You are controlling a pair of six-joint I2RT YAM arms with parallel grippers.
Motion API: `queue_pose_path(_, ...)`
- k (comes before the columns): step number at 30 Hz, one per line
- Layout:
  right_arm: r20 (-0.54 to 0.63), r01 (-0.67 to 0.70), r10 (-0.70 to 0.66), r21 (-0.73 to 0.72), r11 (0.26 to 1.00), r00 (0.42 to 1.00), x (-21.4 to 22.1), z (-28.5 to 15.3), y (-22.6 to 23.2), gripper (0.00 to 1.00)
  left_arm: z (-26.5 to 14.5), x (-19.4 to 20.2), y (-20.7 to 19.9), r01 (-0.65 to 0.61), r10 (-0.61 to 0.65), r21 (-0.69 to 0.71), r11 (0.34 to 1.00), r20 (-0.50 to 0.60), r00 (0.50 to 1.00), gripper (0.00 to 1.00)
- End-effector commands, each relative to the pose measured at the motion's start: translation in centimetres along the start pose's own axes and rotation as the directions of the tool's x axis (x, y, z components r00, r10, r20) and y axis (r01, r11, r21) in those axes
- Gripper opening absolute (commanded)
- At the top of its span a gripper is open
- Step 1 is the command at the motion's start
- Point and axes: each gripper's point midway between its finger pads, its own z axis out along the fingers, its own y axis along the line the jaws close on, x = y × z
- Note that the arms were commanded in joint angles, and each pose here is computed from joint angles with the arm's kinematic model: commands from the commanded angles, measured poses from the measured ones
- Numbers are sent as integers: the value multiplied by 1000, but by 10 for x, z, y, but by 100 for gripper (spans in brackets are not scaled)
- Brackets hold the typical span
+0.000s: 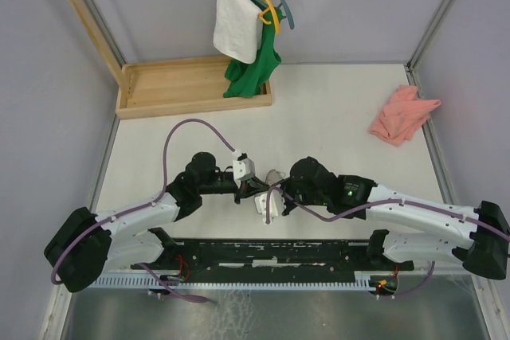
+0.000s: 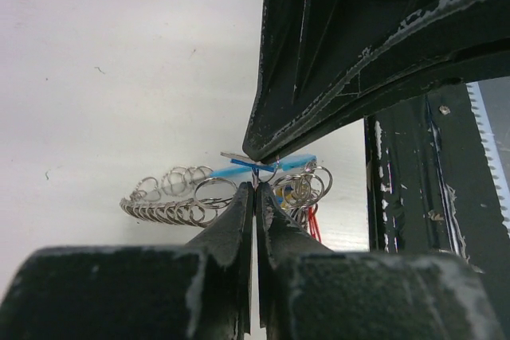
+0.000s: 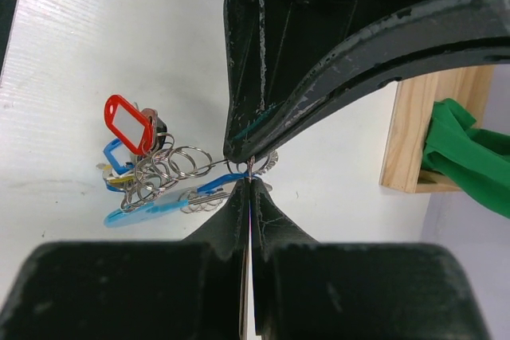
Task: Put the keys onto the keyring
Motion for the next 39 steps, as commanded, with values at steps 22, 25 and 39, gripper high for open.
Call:
queue_pose_path(22, 41, -152, 148, 140, 978, 988, 11, -2, 3, 1, -5, -40, 10, -2, 15, -89, 996, 152, 988, 3)
queue_pose_path(25, 51, -152, 147, 132, 979, 988, 10, 2, 5, 1, -4, -43, 11, 8, 7, -85, 996, 168, 986, 3)
queue_pose_path(39, 106, -150, 139, 113, 982, 985, -2, 17, 2, 1, 0, -43, 12, 35, -17, -88, 995, 197, 980, 3)
